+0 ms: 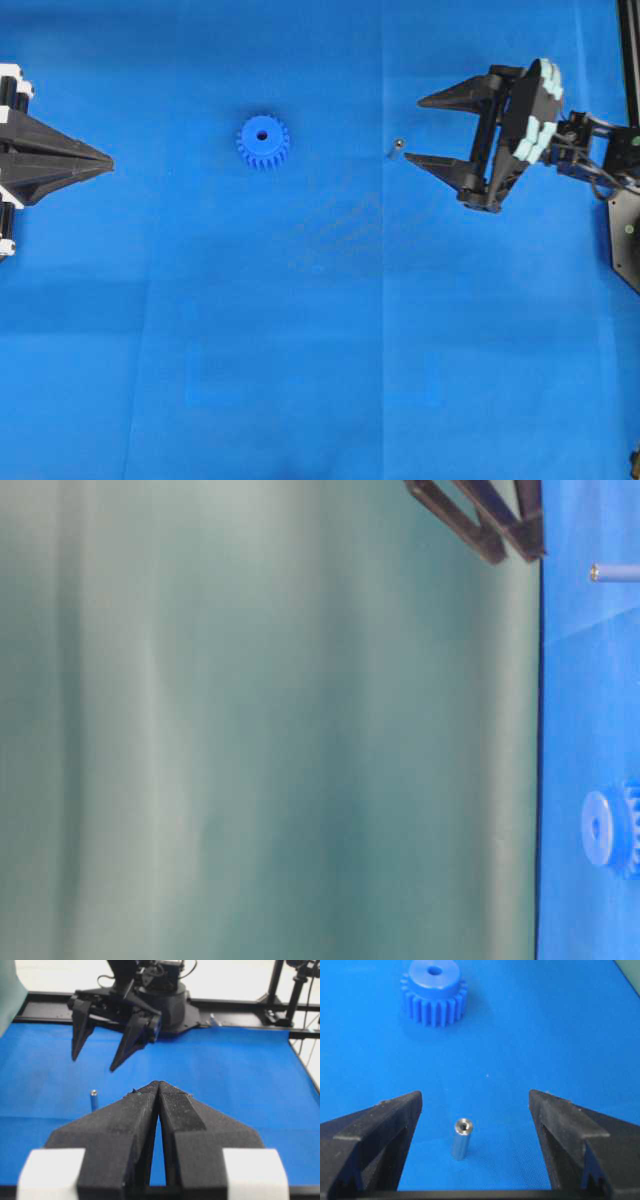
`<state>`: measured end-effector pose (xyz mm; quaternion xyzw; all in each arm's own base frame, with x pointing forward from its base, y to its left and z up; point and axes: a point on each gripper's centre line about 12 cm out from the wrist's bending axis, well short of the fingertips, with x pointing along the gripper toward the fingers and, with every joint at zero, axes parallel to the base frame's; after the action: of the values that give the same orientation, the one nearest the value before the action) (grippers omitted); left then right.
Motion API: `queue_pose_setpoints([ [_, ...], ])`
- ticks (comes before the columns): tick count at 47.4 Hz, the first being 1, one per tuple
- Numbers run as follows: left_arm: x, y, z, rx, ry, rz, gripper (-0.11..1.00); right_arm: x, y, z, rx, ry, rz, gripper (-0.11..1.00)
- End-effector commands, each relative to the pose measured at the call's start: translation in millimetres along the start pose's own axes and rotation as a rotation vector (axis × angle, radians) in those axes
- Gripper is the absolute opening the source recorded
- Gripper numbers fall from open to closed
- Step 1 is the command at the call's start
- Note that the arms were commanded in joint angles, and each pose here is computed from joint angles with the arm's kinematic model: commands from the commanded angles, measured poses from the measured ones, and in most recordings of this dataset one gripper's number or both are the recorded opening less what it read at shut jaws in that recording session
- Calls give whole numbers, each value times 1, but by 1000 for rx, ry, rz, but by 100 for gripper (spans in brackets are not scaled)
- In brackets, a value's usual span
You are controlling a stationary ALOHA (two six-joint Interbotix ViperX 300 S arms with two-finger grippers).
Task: Insert the shaft placed at a random location into the center hole of the small gear at another random location.
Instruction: 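Move the open right gripper over the upright silver shaft, then lower the right gripper and close it around the silver shaft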
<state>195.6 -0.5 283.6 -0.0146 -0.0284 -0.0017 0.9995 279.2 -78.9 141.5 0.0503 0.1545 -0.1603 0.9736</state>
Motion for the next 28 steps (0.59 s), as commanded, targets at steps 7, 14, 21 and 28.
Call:
queue_pose_setpoints([
  [7,1,0,3,0,-12,-2,0,22,-1,-12,17,12,-13,72],
  [14,0,0,2,0,-9,-2,0,32,-1,-24,35,53,-16,71],
  [21,0,0,1,0,-5,-2,0,34,3,-27,35,61,-5,69],
  [28,0,0,0,0,-3,-2,0,33,4,-27,34,60,-1,58],
])
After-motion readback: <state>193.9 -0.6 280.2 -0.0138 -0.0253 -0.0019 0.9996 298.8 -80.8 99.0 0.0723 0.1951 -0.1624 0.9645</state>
